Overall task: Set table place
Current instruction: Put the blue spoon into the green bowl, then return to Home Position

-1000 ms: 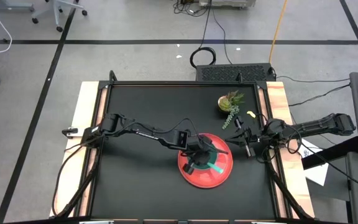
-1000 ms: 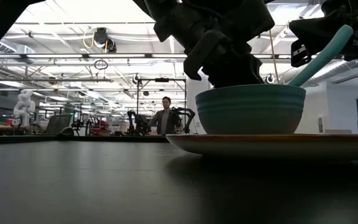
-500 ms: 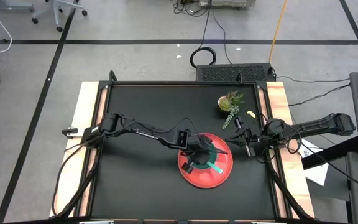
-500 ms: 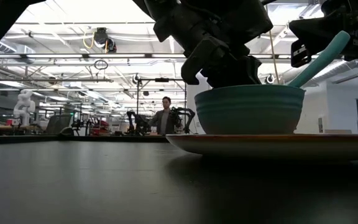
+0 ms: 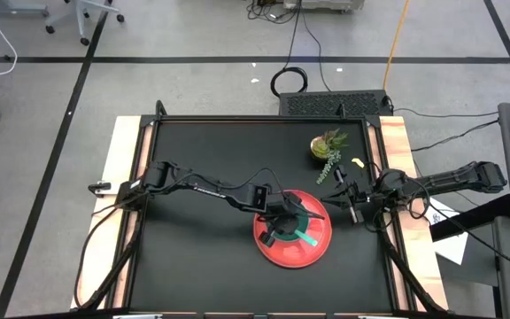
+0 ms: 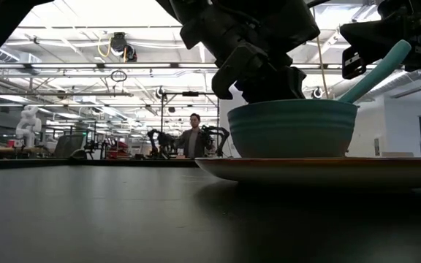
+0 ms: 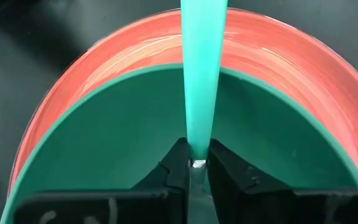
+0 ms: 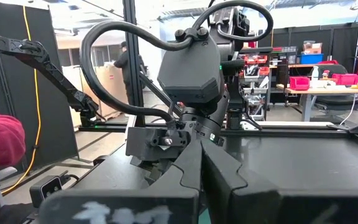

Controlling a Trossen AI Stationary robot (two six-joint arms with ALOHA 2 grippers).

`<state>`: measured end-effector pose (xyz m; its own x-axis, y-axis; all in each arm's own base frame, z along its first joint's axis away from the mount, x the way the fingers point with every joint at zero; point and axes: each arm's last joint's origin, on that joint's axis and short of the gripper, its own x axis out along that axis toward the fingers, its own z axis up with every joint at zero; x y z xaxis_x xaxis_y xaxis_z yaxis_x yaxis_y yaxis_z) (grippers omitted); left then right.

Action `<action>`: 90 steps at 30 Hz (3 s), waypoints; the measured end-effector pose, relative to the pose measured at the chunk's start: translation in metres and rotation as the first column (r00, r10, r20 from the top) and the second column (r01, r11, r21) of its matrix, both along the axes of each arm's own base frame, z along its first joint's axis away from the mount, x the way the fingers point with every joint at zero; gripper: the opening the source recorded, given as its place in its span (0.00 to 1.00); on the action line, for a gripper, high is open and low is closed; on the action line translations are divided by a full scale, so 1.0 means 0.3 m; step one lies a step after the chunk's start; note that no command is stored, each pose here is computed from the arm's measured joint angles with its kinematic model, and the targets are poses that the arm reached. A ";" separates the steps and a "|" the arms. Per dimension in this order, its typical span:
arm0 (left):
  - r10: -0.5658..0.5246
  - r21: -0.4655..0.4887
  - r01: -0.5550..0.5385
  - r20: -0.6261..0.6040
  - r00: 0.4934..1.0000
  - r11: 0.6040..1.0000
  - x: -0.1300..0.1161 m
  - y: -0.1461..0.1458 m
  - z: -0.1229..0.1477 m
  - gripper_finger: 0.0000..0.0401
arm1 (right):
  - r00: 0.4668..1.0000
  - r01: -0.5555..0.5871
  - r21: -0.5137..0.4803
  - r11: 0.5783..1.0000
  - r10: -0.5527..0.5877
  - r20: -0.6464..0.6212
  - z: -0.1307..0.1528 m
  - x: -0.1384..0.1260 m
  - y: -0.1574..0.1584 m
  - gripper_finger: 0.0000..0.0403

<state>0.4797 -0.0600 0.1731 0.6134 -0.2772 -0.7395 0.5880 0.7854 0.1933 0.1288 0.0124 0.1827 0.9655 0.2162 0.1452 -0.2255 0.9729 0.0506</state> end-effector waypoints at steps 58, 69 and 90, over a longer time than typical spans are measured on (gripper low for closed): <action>0.027 0.016 -0.027 0.000 1.000 1.000 0.001 0.007 -0.003 0.58 | 1.000 -0.002 0.011 1.000 0.002 -0.002 0.000 0.000 0.000 0.00; 0.032 0.025 -0.032 0.008 0.999 0.999 0.000 0.009 0.008 0.58 | 1.000 -0.002 0.011 1.000 0.002 -0.003 0.000 0.000 0.000 0.00; 0.062 0.061 -0.062 0.008 0.998 0.996 -0.037 0.017 0.100 0.58 | 1.000 -0.002 0.011 1.000 0.002 -0.001 0.000 0.001 0.000 0.00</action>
<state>0.4686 -0.0548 0.2030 0.6322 -0.1933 -0.7503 0.5375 0.8069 0.2450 0.1292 0.0124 0.1827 0.9652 0.2163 0.1468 -0.2272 0.9719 0.0614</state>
